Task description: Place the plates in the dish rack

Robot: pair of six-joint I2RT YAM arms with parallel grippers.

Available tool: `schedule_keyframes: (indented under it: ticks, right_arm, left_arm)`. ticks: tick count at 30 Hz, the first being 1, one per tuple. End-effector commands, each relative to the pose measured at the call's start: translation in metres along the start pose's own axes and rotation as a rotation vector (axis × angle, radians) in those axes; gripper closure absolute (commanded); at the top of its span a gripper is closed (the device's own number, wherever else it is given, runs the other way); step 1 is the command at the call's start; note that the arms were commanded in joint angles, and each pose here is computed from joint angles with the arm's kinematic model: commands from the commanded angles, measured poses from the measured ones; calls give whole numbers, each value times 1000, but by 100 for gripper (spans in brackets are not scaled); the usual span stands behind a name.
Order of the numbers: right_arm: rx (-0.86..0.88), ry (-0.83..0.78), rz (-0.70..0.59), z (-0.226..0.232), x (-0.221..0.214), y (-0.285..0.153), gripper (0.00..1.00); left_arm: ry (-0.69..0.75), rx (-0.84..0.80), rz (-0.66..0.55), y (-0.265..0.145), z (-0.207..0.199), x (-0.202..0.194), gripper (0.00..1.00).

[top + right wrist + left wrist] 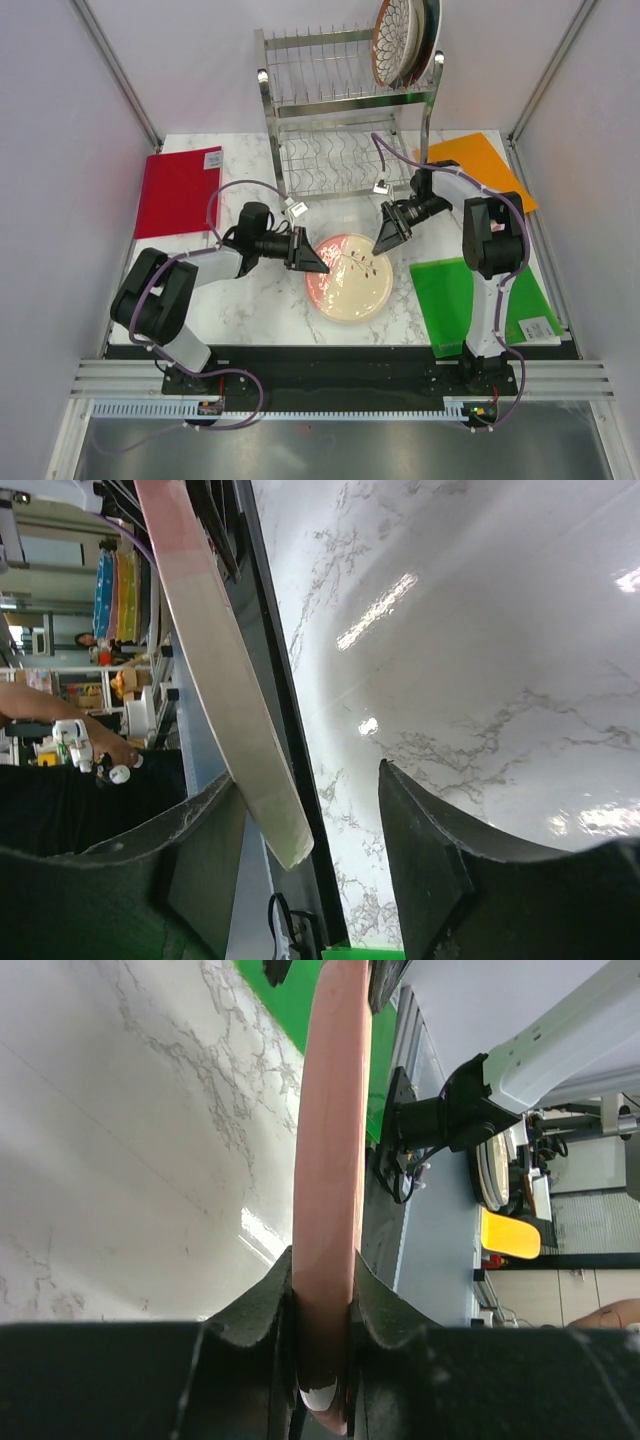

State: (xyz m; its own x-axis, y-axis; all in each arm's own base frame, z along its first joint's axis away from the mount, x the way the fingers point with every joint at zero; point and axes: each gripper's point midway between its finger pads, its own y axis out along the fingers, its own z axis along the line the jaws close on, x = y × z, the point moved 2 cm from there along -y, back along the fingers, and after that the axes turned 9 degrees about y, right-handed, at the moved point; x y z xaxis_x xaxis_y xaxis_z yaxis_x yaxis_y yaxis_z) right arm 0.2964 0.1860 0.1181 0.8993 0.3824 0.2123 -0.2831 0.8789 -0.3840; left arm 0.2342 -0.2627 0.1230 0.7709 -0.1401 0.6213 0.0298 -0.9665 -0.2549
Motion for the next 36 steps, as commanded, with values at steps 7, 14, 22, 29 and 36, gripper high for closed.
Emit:
schedule_keyframes:
  ticks: [7, 14, 22, 29, 36]
  right_arm:
    - [63, -92, 86, 36, -17, 21, 58]
    - [19, -142, 65, 42, -10, 8, 100]
    - [-186, -283, 0, 59, 4, -44, 100]
    - [-395, -500, -96, 115, 21, -90, 100]
    - [-659, -663, -490, 207, 82, -152, 100]
  left_arm:
    - [203, -151, -25, 3, -22, 51, 98]
    - [183, -13, -14, 0, -8, 44, 71]
    - [304, 359, -20, -55, 26, 29, 34]
    - [237, 619, -64, -128, 43, -4, 31]
    - [283, 628, -174, -135, 23, -7, 34]
